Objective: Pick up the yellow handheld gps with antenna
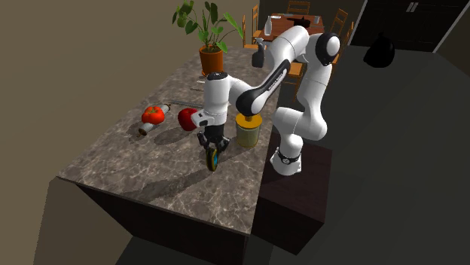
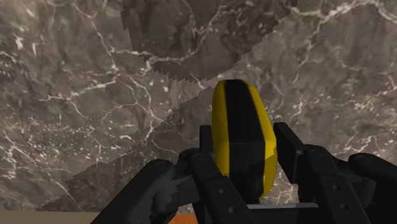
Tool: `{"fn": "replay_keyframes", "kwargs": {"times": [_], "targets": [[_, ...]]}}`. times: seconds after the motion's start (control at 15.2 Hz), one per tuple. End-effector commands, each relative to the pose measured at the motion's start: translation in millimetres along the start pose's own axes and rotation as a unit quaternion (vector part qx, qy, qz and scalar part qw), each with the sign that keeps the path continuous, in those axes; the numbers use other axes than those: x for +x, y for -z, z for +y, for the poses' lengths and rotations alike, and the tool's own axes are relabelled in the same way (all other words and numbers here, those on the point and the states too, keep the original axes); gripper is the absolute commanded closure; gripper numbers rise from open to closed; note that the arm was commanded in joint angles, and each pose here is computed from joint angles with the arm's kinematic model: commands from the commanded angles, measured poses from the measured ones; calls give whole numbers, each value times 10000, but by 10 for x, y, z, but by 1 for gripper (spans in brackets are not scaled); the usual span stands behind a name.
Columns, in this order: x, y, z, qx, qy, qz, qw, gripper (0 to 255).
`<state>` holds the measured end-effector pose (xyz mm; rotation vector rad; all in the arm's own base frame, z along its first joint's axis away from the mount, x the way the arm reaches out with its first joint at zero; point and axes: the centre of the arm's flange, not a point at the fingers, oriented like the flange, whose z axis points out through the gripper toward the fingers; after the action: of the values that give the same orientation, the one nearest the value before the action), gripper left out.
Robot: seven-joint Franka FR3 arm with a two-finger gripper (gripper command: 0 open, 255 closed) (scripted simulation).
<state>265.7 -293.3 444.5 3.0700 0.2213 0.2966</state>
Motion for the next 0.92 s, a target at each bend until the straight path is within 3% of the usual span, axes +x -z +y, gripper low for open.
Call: {"fn": "replay_keyframes", "kwargs": {"times": [0.0, 0.86], "targets": [[14, 89, 6, 0, -1, -1, 10000, 255], [133, 718, 46, 0, 0, -1, 10000, 255]]}}
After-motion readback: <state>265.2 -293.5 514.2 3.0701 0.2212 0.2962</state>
